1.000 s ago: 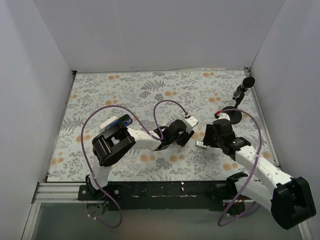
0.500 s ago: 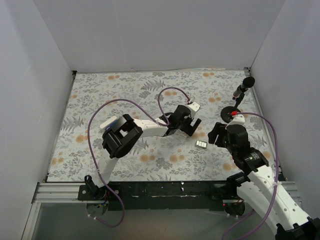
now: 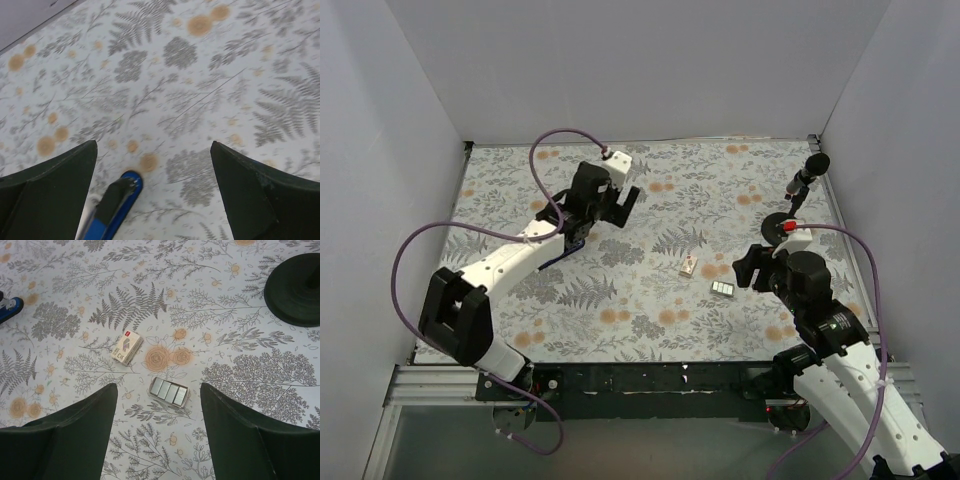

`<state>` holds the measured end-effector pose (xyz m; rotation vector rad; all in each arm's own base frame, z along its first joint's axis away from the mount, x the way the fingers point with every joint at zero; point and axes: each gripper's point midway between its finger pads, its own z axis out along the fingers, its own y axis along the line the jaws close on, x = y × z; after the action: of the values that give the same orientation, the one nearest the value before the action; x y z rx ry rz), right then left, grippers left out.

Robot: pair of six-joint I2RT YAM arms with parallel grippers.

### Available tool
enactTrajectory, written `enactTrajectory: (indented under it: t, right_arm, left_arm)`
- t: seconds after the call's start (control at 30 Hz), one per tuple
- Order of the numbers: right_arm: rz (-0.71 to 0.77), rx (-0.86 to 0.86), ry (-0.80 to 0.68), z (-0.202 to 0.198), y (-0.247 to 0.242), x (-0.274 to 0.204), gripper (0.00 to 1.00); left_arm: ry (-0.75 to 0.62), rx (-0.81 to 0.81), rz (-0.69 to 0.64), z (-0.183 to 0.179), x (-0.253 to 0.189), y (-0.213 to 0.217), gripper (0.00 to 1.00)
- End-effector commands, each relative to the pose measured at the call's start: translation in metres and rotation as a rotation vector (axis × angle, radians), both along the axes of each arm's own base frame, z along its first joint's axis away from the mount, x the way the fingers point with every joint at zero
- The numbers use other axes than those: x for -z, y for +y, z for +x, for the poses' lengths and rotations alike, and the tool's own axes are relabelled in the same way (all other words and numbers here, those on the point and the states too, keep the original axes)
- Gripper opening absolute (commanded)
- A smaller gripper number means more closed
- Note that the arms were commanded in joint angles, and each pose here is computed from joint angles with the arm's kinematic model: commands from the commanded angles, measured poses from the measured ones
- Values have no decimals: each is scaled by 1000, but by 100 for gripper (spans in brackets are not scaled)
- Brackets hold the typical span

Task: Load the staples into the stapler

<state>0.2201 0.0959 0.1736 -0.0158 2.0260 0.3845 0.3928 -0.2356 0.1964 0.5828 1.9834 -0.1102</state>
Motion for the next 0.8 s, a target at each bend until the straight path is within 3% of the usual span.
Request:
enactTrajectory:
  t: [0.0, 0.2, 0.57, 0.77]
  right_arm:
    - [9, -80, -75, 4, 12, -10, 76]
    - [12, -126, -68, 0, 18, -9, 75]
    - [-1, -142, -49, -2, 19, -5, 74]
    - [-4, -144, -42, -1, 19, -6, 74]
  left_arm:
    - [80, 5, 207, -8, 37, 69, 98]
    - [201, -46, 212, 9, 78, 105, 98]
    - [359, -84, 244, 5, 133, 123, 84]
    - [404, -96, 280, -2, 141, 131, 73]
